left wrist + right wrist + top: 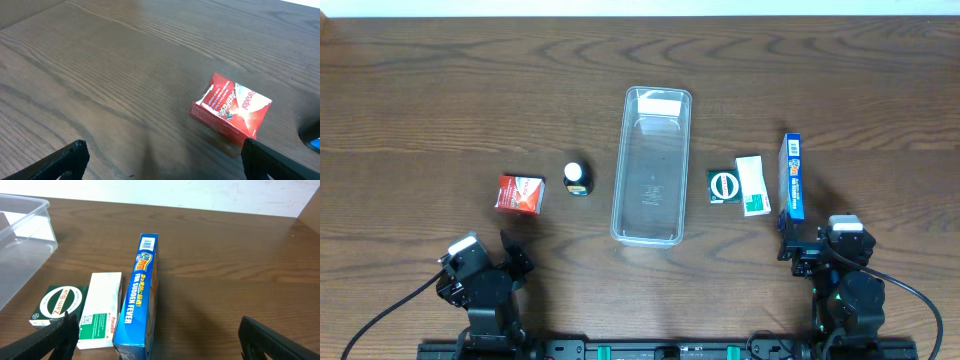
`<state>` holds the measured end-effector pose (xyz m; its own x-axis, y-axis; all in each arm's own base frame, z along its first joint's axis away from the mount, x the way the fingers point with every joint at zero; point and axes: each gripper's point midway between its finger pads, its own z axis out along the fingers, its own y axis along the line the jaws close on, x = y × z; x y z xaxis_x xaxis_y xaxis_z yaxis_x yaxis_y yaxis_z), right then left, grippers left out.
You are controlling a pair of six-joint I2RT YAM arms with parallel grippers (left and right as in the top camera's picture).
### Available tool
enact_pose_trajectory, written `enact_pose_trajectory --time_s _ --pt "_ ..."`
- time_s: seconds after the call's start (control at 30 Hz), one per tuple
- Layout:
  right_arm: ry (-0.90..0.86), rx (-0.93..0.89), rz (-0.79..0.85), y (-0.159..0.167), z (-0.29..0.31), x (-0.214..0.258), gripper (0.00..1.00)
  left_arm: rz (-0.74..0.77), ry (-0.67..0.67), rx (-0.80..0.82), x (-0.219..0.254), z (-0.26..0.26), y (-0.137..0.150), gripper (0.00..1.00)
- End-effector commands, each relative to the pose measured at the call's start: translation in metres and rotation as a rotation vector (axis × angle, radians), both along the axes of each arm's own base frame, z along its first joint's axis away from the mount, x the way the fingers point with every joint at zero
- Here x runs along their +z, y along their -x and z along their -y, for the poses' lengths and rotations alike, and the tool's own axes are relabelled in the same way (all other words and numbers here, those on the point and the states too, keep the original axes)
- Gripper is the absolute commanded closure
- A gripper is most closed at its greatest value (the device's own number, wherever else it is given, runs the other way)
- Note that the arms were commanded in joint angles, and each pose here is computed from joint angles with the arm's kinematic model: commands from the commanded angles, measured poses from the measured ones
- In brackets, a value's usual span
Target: Pack container
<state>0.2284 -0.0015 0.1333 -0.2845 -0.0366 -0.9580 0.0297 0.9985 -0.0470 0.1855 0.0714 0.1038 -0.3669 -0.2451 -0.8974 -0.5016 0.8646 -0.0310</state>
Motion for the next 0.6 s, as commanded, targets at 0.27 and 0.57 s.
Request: enact_pose_trajectory --time_s 0.27,0.57 --pt "-0.007 -0.014 0.004 0.0 0.003 0.0 0.01 -0.02 -0.014 0.004 -0.007 -0.002 0.001 0.02" --pt "-0.115 0.058 0.024 0.0 -0.014 0.022 0.01 -0.02 -0.014 0.004 -0.007 -0.002 0.001 0.02"
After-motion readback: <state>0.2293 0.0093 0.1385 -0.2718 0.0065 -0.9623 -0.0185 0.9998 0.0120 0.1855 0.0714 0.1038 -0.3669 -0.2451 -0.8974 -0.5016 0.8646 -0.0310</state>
